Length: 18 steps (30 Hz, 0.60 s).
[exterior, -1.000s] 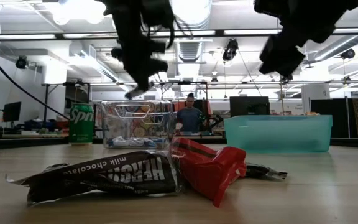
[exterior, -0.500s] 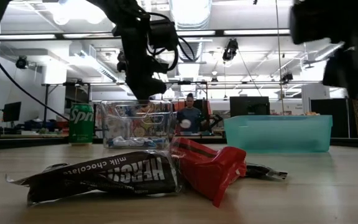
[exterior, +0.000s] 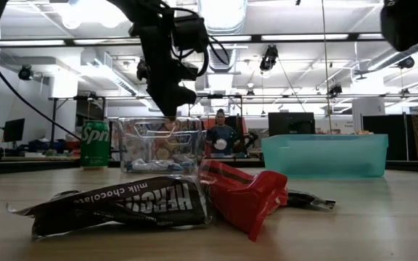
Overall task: Sort candy
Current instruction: Put the brown candy into the blue bin
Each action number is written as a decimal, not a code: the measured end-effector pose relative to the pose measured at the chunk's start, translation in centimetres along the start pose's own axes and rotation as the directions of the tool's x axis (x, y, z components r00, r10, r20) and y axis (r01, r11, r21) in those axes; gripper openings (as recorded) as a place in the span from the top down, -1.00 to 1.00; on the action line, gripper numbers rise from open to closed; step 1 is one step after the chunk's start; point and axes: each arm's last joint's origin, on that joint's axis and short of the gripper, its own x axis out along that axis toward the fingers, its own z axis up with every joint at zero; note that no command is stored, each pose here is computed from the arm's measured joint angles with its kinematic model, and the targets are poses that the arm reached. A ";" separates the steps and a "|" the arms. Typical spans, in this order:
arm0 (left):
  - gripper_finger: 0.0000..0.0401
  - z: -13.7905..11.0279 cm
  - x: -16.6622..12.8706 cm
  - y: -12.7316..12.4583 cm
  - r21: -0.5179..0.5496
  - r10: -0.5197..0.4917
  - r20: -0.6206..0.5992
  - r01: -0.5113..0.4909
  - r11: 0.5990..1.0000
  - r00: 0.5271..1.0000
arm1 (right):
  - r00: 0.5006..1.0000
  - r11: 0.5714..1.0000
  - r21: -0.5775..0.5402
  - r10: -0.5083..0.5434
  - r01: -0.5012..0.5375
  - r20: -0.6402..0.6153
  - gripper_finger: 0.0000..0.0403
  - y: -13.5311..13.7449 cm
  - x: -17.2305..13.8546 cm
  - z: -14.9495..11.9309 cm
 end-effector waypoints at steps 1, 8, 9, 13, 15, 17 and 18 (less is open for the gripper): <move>0.29 0.0 -0.4 -0.1 -0.001 -0.004 0.010 0.004 1.000 1.000 | 1.000 1.000 0.012 -0.002 0.002 -0.007 0.03 0.1 0.0 -0.2; 0.29 -0.8 -5.4 -3.0 0.023 -0.093 0.133 0.090 0.996 0.987 | 0.994 0.991 0.111 -0.065 0.075 -0.085 0.03 0.0 0.3 -2.4; 0.29 -1.0 -6.2 -3.6 0.037 -0.111 0.153 0.106 0.994 0.982 | 0.991 0.985 0.136 -0.091 0.103 -0.094 0.03 -0.1 0.3 -2.7; 0.29 -2.2 -9.5 -6.6 0.107 -0.194 0.232 0.174 0.979 0.953 | 0.970 0.953 0.187 -0.224 0.239 -0.098 0.03 -1.2 0.2 -3.5; 0.29 -2.9 -11.1 -8.0 0.143 -0.239 0.265 0.207 0.968 0.934 | 0.963 0.958 0.110 -0.258 0.266 -0.085 0.03 -1.6 0.2 -3.6; 0.29 -3.9 -12.8 -9.4 0.191 -0.283 0.293 0.235 0.953 0.913 | 0.963 0.964 -0.087 -0.259 0.252 -0.079 0.03 -1.6 0.3 -3.8; 0.29 -4.5 -13.6 -10.0 0.220 -0.304 0.300 0.244 0.945 0.904 | 0.962 0.950 -0.186 -0.266 0.250 -0.066 0.03 -1.6 0.4 -3.9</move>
